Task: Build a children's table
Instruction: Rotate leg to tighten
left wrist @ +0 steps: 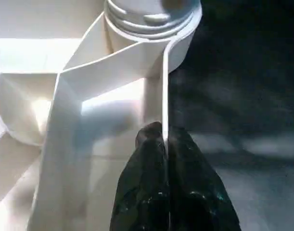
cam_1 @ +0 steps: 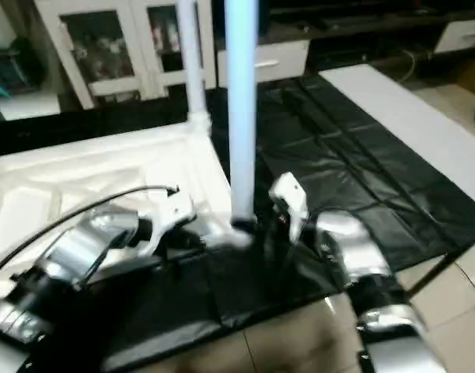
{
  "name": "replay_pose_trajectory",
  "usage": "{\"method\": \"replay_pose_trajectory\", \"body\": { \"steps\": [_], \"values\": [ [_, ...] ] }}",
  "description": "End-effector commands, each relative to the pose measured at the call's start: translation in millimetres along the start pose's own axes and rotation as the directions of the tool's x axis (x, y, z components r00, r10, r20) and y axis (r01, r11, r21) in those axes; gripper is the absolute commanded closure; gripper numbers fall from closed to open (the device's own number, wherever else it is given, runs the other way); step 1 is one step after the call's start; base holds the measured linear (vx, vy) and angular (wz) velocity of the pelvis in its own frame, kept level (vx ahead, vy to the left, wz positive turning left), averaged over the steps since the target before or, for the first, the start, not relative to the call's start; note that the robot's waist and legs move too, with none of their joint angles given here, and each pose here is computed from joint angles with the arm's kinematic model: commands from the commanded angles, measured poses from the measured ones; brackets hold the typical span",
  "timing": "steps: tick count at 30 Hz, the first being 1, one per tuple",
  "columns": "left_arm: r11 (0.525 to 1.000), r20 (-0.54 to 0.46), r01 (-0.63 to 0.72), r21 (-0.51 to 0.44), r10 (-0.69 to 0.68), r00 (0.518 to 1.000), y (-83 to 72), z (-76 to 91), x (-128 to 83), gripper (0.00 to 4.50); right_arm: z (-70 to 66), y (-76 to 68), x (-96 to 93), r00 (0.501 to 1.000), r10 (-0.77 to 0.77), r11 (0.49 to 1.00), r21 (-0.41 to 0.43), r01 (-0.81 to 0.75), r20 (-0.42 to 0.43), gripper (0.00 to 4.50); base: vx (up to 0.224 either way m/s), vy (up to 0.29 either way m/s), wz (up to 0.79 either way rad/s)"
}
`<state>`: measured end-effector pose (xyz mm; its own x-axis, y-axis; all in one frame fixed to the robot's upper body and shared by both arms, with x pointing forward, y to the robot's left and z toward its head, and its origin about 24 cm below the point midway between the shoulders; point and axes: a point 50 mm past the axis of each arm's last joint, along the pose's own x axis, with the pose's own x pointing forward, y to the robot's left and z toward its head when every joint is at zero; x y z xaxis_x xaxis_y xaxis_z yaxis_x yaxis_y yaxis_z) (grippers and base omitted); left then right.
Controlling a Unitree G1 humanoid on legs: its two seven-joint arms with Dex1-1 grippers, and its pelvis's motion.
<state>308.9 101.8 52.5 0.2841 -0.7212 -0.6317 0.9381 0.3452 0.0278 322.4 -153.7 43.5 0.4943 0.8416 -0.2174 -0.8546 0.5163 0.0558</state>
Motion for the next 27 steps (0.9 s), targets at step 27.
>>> {"method": "replay_pose_trajectory", "body": {
  "steps": [27],
  "values": [
    [0.892,0.017,-0.431,-0.134,0.437,0.899,35.9,11.5,28.4,4.5,21.8,15.5,87.0,0.519,-0.854,0.498,0.363,0.788,0.046,2.2,0.0,0.0,0.0]
  ]
}}
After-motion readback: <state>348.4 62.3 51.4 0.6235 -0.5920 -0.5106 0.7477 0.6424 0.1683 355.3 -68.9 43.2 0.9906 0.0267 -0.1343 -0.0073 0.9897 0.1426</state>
